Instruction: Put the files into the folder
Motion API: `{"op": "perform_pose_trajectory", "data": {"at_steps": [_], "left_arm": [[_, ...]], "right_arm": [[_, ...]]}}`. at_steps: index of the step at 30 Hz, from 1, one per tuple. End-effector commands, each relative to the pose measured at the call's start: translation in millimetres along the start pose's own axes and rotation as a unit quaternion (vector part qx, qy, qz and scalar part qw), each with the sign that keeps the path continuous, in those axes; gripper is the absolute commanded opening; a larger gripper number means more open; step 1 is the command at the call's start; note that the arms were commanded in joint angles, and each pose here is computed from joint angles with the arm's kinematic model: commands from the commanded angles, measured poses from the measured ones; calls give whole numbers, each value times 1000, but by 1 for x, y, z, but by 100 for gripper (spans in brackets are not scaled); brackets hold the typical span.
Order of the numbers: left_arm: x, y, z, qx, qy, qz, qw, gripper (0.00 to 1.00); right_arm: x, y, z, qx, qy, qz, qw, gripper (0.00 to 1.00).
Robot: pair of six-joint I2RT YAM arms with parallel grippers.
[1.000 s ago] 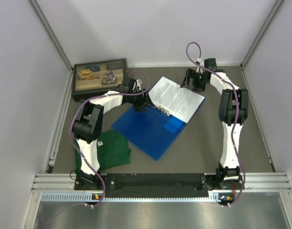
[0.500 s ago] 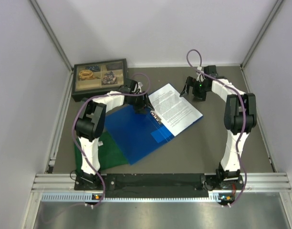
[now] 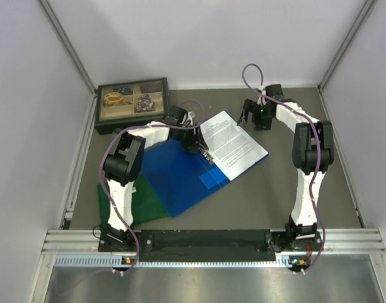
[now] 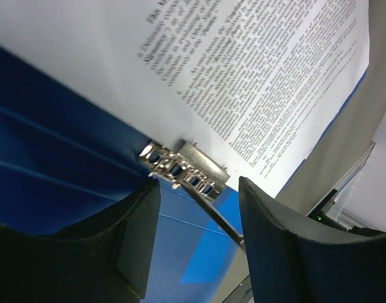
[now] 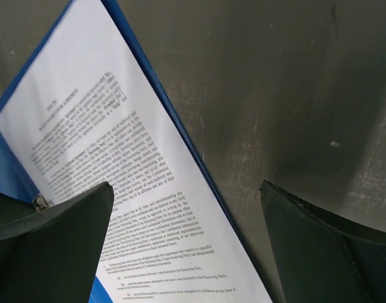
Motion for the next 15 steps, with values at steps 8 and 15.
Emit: {"op": "perform_pose_trajectory", "data": {"at_steps": [8,15], "left_arm": [[37,26,-14,16,8,28,999,56],[30,28,-21,22,15,22,999,55]], "right_arm": [[-31,51,29,25,40,14,999,98],[-78,29,15,12,163,-12,986,99]]}}
Point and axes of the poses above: each gripper's point midway between its finger pads, its own x axis out along the fingers, its own z axis along the line the jaws close on, y = z × x, the point moved 5 cm from there along -x, back along the fingers, and after that the axes turned 11 degrees about -x, right-handed, at the moved point
